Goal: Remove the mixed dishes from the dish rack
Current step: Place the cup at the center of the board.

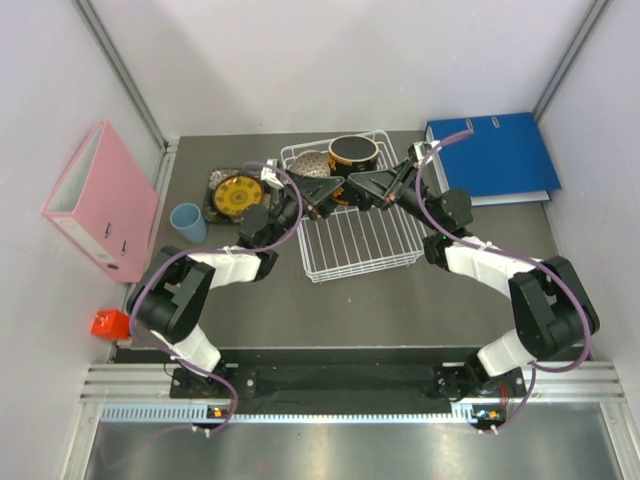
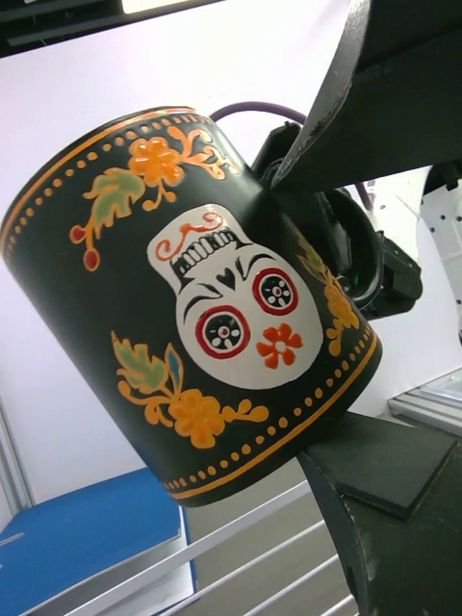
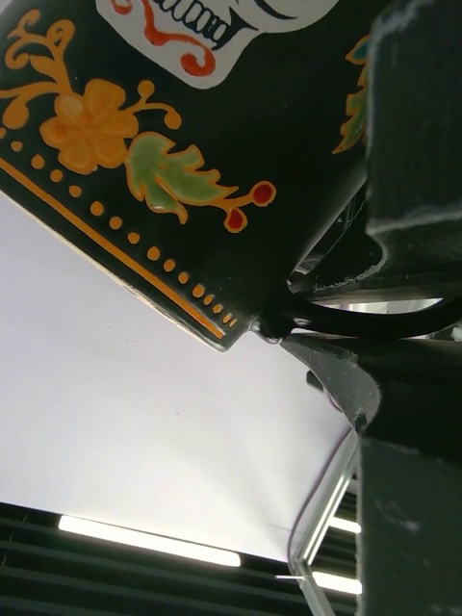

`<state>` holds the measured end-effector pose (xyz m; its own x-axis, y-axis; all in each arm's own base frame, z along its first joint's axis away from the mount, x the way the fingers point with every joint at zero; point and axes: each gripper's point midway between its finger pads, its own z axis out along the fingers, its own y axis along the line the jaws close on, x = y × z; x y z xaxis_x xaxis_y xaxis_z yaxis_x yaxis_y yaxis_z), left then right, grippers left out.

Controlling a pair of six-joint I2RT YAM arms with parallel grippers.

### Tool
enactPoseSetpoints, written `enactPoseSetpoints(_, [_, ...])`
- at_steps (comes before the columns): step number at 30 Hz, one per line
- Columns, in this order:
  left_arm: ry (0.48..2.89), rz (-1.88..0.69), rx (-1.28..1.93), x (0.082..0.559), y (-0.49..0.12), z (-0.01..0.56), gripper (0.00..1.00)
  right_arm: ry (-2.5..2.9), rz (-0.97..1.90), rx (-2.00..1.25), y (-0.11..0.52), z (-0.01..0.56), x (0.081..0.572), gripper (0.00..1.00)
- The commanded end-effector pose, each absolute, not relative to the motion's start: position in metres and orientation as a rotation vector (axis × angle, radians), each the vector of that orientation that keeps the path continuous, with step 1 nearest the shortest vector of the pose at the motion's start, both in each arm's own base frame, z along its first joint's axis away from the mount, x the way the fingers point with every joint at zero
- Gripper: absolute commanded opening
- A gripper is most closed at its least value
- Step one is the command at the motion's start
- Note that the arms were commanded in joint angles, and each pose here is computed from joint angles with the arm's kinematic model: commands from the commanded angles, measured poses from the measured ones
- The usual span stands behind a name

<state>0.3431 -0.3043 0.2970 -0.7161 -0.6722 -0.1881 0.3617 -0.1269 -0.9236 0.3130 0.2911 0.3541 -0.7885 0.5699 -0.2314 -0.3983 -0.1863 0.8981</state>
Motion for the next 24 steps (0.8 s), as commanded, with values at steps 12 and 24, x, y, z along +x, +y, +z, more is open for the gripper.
enactPoseSetpoints(12, [0.855,-2.029,-0.043,0.286,-0.268,0.43,0.74,0.843,2.008,-0.257,0.249,0.436,0.21,0.0])
enactPoseSetpoints(24, [0.818,-2.067,0.012,0.276,-0.268,0.449,0.52,0.976,1.991,-0.234,0.258,0.392,0.214,0.0])
